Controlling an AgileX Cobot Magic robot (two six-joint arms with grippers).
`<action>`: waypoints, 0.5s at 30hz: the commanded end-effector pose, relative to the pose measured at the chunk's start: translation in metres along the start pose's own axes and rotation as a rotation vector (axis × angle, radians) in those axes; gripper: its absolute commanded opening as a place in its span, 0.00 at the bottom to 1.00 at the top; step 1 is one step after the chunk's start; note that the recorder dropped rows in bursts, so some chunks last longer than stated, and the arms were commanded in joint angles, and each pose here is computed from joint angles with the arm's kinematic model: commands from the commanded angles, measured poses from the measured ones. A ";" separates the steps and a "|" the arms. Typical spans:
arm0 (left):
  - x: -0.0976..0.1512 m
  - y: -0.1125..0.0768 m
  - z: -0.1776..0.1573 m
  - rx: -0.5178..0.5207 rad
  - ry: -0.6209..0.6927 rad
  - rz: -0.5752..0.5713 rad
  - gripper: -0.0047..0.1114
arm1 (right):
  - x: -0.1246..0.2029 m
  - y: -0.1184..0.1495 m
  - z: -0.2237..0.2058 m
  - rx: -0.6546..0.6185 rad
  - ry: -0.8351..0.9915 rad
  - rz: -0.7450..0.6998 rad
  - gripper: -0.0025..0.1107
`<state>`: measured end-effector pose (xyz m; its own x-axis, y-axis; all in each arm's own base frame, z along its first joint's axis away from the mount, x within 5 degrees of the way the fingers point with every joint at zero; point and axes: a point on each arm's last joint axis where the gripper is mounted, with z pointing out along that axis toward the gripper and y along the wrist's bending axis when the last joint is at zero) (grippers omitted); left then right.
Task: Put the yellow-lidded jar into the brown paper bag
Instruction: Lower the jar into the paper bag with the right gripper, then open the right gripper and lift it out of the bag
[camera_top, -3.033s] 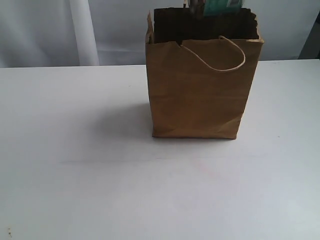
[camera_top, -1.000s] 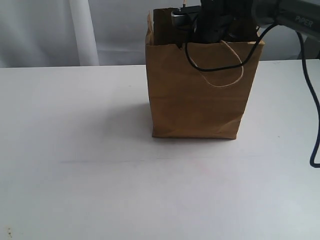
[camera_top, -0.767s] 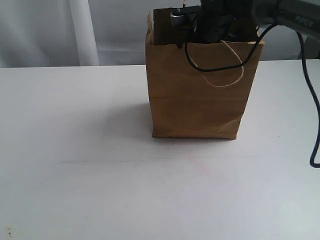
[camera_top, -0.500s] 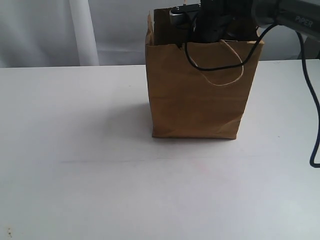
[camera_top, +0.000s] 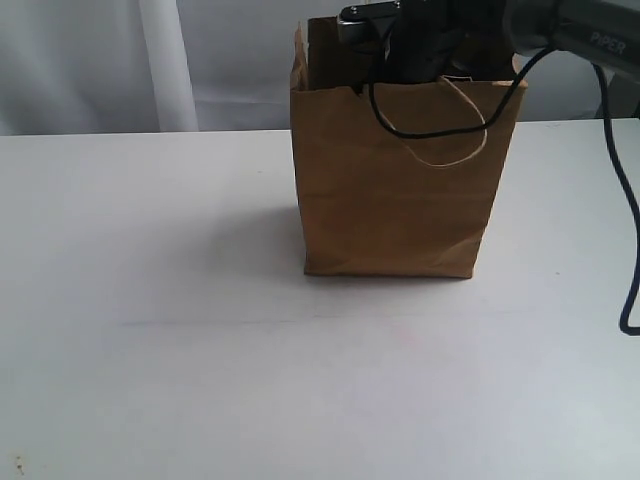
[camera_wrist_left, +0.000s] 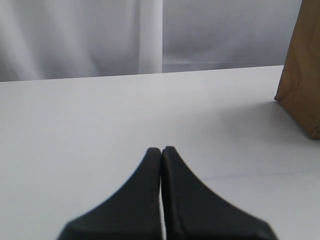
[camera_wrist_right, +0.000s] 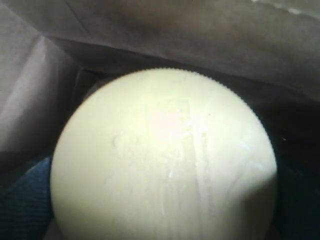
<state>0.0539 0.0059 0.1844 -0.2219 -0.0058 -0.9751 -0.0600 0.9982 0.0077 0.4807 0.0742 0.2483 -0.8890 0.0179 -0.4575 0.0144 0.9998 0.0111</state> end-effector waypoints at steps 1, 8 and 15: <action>-0.001 -0.001 0.000 0.008 -0.008 -0.006 0.05 | -0.005 -0.002 -0.007 -0.009 -0.039 0.004 0.95; -0.001 -0.001 0.000 0.008 -0.008 -0.006 0.05 | -0.006 -0.002 -0.007 -0.011 -0.045 0.004 0.95; -0.001 -0.001 0.000 0.008 -0.008 -0.006 0.05 | -0.007 -0.002 -0.012 -0.016 -0.058 0.007 0.95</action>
<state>0.0539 0.0059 0.1844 -0.2219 -0.0058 -0.9751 -0.0600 0.9982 0.0077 0.4820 0.0749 0.2500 -0.8794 0.0196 -0.4757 0.0114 0.9997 0.0200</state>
